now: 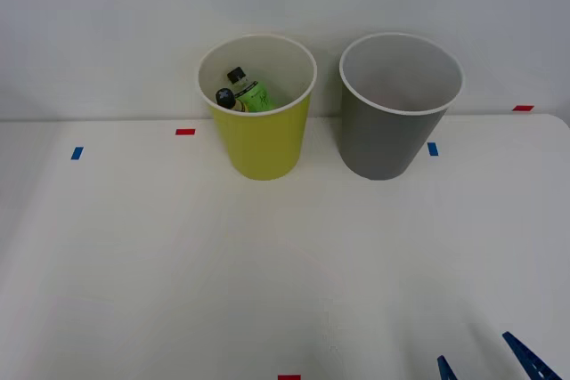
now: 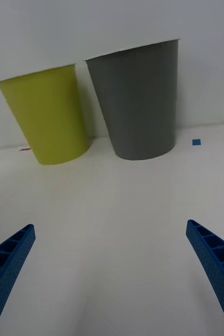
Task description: Put cans in the gray bin, plastic bottles in the light green bin
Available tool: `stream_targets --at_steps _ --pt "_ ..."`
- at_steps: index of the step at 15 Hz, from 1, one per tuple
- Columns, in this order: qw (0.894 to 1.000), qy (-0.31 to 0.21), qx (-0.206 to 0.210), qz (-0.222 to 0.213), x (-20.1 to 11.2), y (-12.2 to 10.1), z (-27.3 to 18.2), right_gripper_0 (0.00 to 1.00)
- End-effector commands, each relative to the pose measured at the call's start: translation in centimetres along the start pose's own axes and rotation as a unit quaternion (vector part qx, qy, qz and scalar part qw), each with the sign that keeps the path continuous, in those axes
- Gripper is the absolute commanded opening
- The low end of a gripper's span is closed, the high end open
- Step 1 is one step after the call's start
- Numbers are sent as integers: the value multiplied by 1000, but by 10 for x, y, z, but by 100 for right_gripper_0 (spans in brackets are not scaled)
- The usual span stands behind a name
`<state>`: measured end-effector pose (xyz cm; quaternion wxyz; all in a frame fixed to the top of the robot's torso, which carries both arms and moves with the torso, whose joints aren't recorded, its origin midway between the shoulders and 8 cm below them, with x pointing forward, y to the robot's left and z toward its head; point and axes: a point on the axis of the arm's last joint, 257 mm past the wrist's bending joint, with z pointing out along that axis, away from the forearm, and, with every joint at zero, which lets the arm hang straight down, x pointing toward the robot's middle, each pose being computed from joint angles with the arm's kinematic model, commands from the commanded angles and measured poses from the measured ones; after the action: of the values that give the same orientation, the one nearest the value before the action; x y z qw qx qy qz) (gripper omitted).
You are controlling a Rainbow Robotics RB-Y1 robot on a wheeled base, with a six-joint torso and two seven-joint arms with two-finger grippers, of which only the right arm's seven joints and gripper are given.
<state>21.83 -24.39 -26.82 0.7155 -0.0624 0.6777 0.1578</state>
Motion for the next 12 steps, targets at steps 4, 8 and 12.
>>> stream_targets --at_steps 4,8,12 --pt "1000 0 0 -1 0 0 0 100" --pt "1000 0 0 -1 0 0 0 100" --pt "1000 0 0 -1 0 0 0 100"
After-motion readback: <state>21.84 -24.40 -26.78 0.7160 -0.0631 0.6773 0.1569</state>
